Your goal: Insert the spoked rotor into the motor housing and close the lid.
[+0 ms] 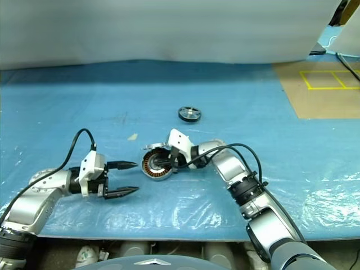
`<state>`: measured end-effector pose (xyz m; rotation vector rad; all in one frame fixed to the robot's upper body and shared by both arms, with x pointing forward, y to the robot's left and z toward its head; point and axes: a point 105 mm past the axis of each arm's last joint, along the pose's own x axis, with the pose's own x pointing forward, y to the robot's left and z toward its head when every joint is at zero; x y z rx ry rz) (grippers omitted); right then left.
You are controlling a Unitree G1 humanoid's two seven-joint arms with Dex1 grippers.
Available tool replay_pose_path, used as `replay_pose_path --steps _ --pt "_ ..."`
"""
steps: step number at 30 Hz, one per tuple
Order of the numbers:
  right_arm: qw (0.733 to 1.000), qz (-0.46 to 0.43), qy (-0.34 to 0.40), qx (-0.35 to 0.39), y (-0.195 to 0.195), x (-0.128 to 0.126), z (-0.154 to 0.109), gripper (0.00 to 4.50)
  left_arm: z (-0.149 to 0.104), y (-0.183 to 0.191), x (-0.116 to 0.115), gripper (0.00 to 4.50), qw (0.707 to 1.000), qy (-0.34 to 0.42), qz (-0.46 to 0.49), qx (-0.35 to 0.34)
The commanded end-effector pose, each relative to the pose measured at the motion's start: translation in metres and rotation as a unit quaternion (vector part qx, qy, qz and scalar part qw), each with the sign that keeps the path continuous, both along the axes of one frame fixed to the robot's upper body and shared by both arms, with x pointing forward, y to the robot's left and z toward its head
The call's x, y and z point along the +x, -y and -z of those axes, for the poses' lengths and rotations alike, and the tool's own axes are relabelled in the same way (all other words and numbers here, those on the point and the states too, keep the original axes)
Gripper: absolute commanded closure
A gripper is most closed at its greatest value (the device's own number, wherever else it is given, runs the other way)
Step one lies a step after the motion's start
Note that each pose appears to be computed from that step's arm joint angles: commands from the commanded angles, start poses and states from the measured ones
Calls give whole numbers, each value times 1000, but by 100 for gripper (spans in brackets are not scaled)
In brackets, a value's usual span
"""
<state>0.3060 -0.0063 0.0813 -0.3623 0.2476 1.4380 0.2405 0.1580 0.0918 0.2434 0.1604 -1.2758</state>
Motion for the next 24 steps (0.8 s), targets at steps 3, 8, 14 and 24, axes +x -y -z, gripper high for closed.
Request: replay_pose_path --steps 3,8,14,24 --pt "1000 -14 16 -14 4 0 -4 394 -10 3 1 79 1000 22 11 4" --pt "1000 -19 4 -17 4 -2 -1 394 -11 4 3 79 1000 23 12 4" --pt "999 -26 0 -20 3 -4 0 394 -11 5 2 79 1000 20 11 5" --pt "999 -39 0 -23 1 -8 0 394 -9 3 3 79 1000 19 11 10"
